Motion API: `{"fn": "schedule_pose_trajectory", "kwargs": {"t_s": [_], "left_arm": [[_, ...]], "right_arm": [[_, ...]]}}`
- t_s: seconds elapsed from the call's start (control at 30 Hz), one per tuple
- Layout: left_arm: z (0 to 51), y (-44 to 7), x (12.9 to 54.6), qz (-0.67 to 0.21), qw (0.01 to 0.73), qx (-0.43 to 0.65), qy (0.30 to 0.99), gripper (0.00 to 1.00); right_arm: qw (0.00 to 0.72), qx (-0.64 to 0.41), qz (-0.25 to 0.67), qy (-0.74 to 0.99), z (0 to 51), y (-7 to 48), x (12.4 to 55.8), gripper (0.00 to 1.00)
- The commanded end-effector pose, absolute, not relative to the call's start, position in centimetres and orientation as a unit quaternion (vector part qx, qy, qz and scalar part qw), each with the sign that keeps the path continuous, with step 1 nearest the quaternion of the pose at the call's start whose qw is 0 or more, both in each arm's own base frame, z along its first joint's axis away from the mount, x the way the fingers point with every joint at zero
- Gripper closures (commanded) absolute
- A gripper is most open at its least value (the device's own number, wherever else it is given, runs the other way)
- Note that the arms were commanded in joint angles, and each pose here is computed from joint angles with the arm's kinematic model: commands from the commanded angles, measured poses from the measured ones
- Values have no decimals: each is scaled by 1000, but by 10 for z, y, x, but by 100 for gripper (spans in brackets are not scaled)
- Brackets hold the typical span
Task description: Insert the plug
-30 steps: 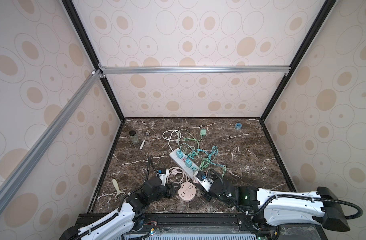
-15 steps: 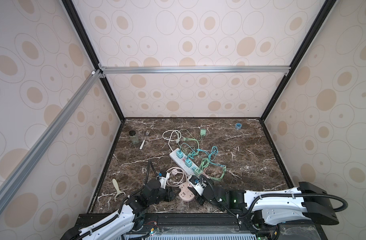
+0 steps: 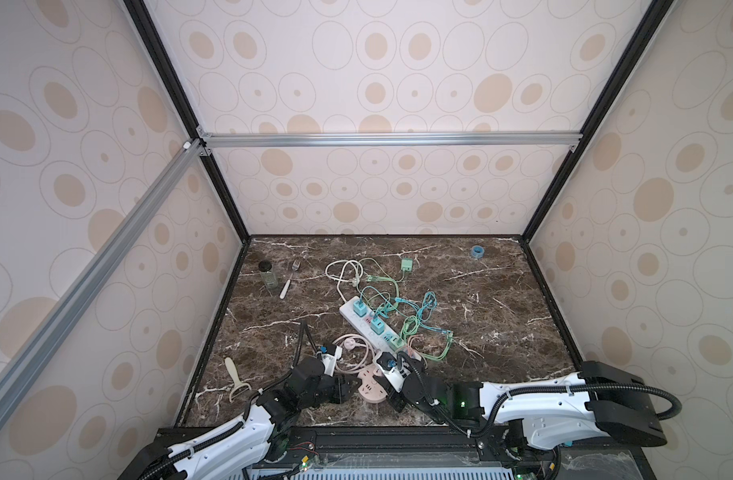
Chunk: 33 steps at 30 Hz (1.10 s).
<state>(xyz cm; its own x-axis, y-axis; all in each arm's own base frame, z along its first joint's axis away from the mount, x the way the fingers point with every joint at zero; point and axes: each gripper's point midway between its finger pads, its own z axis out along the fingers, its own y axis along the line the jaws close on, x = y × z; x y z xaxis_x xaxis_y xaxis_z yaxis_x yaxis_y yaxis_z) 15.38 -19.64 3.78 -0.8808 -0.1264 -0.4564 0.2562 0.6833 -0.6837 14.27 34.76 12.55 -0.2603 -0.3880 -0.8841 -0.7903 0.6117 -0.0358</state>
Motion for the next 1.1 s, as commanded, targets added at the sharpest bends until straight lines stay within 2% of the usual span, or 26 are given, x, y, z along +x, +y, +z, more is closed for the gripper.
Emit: {"fn": "schedule_pose_trajectory", "kwargs": {"t_s": [0.0, 0.37, 0.57, 1.07], "left_arm": [[49, -200, 160, -409, 257, 35, 875, 63], [46, -197, 163, -404, 265, 29, 875, 68], [45, -196, 163, -405, 267, 24, 874, 73], [40, -194, 161, -399, 264, 24, 878, 76]], "right_arm": [[471, -384, 246, 756, 133, 353, 135, 100], [440, -430, 266, 742, 120, 375, 121, 100], [447, -430, 258, 740, 115, 381, 126, 100], [447, -415, 245, 753, 106, 388, 142, 100]]}}
